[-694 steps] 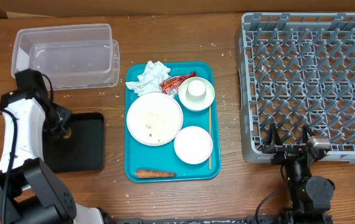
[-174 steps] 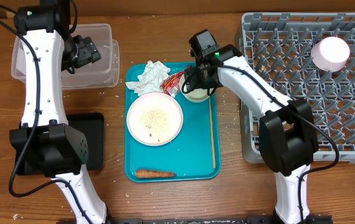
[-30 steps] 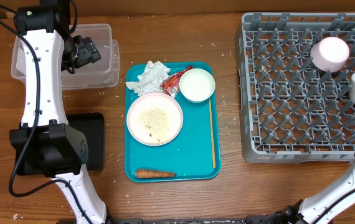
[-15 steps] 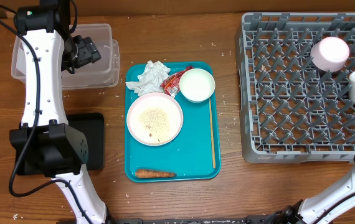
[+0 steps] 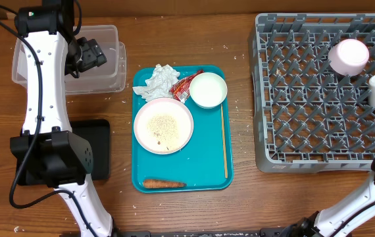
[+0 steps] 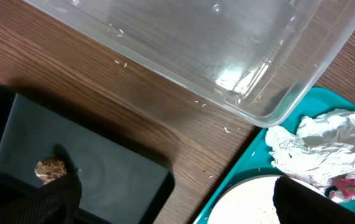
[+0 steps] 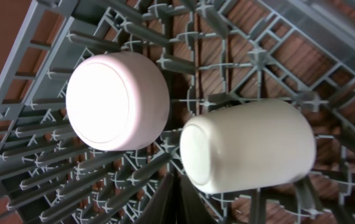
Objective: Sort waste into correct bins and load items into the dishwasher
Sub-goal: 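Lower the white cup into the right side of the rack and release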
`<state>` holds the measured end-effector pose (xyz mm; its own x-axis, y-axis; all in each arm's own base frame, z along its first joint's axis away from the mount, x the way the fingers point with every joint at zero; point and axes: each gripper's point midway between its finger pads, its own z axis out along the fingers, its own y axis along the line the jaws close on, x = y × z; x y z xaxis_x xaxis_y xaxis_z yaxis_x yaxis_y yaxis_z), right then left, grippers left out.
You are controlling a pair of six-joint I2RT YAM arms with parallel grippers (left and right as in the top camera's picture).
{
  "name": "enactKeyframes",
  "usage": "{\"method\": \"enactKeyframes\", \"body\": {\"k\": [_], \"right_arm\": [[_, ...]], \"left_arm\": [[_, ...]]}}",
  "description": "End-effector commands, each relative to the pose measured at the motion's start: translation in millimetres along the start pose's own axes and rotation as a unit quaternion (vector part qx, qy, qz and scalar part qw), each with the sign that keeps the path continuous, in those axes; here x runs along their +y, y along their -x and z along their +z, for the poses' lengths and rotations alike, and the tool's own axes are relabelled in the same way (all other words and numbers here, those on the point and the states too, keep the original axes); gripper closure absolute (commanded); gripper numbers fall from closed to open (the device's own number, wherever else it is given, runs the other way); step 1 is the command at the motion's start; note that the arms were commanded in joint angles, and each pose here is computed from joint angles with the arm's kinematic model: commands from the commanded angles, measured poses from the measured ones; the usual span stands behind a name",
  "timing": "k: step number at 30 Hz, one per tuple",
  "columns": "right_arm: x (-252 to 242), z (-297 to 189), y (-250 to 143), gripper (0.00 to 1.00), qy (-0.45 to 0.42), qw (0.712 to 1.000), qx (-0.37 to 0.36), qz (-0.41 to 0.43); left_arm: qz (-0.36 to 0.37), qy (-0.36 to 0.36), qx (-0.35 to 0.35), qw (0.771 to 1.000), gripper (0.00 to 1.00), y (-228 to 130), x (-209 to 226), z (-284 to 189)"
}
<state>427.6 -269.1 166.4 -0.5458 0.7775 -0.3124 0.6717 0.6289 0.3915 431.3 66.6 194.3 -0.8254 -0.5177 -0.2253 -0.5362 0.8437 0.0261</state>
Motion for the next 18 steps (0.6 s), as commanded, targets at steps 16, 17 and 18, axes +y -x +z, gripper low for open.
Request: {"method": "enactKeyframes", "body": {"k": [16,17,18], "right_arm": [[-27,28,-6,0.96,-0.086,0.996,0.012,0.006],[-29,28,-6,0.96,-0.090,0.996,0.011,0.006],[-31,28,-6,0.96,-0.095,0.995,0.010,0.006]], "left_arm": [[-0.007,-0.002,-0.003,1.000,0.00,2,-1,-1],[-0.007,-0.002,-0.003,1.000,0.00,2,-1,-1],[-0.007,-0.002,-0.003,1.000,0.00,2,-1,-1]]}}
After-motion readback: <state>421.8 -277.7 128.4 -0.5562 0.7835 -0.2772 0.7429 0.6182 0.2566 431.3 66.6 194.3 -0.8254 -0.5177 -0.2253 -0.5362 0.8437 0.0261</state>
